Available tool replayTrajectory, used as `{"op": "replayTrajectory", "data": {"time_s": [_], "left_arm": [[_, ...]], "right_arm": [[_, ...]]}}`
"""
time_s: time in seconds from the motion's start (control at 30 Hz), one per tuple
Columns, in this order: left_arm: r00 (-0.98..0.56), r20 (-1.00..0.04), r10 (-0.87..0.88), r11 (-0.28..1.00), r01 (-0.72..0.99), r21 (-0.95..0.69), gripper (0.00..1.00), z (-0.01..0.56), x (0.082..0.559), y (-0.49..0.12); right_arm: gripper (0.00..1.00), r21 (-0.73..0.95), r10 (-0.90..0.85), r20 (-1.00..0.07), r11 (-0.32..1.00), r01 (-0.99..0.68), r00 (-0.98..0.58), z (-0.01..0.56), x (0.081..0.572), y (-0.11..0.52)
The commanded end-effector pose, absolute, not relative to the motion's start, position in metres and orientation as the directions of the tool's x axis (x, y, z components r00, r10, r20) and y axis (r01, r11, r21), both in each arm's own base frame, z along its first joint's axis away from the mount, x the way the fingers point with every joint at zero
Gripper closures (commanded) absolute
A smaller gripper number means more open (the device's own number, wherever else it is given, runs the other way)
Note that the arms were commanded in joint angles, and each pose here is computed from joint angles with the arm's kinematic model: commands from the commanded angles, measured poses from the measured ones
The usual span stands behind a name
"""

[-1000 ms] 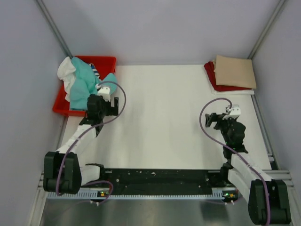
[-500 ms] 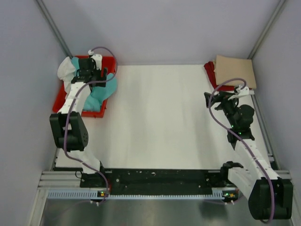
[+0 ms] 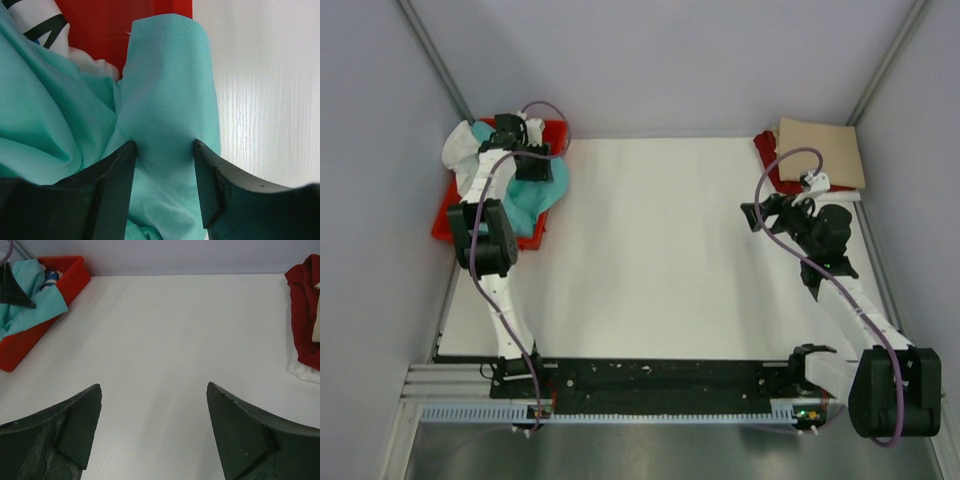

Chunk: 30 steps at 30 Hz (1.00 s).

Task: Fold and stack the t-shirts
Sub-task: Grab crumpled tshirt from bin with the left arm

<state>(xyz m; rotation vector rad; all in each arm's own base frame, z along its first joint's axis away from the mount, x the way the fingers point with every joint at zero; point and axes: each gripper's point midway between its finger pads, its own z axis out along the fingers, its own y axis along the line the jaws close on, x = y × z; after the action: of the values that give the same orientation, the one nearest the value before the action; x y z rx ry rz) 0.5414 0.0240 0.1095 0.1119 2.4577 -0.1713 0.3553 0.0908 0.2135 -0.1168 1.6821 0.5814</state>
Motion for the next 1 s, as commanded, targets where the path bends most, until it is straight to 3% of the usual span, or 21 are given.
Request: {"op": "replayTrajectory", "data": {"time_s": [0.0,0.13,0.17,0.2,0.83,0.97], "left_arm": [[-0.766,-0.643,0.004,0.981,0.128,-0.147,0.54,0.122,0.546,0.023],[-0.772,-0.636,0.003,0.972,0.153,-0.18,0.83,0.123,0.539,0.017],[-0.767,-0.641,0.005,0.972,0.155,-0.177,0.96,0.126,0.539,0.017],[-0.761,-0.649,0.008,0.973,0.156,-0.171,1.0,0.129,0.539,0.017],[-0.609,-0.785,0.116,0.982,0.19,-0.002,1.0,0.218,0.522,0.03],[-0.543,-0.83,0.129,0.972,0.237,-0.005,1.0,0.265,0.506,0.019]], "right_arm": [[0.16,0.235,0.196,-0.972,0.857,-0.459,-0.132,0.245,0.358,0.098],[0.16,0.244,0.202,-0.97,0.855,-0.457,-0.138,0.243,0.358,0.099],[0.16,0.246,0.205,-0.969,0.854,-0.458,-0.139,0.243,0.358,0.099],[0.16,0.248,0.206,-0.969,0.854,-0.458,-0.139,0.243,0.358,0.099],[0.16,0.262,0.217,-0.965,0.837,-0.48,-0.149,0.247,0.354,0.104],[0.16,0.257,0.217,-0.966,0.836,-0.485,-0.137,0.255,0.352,0.104]]}}
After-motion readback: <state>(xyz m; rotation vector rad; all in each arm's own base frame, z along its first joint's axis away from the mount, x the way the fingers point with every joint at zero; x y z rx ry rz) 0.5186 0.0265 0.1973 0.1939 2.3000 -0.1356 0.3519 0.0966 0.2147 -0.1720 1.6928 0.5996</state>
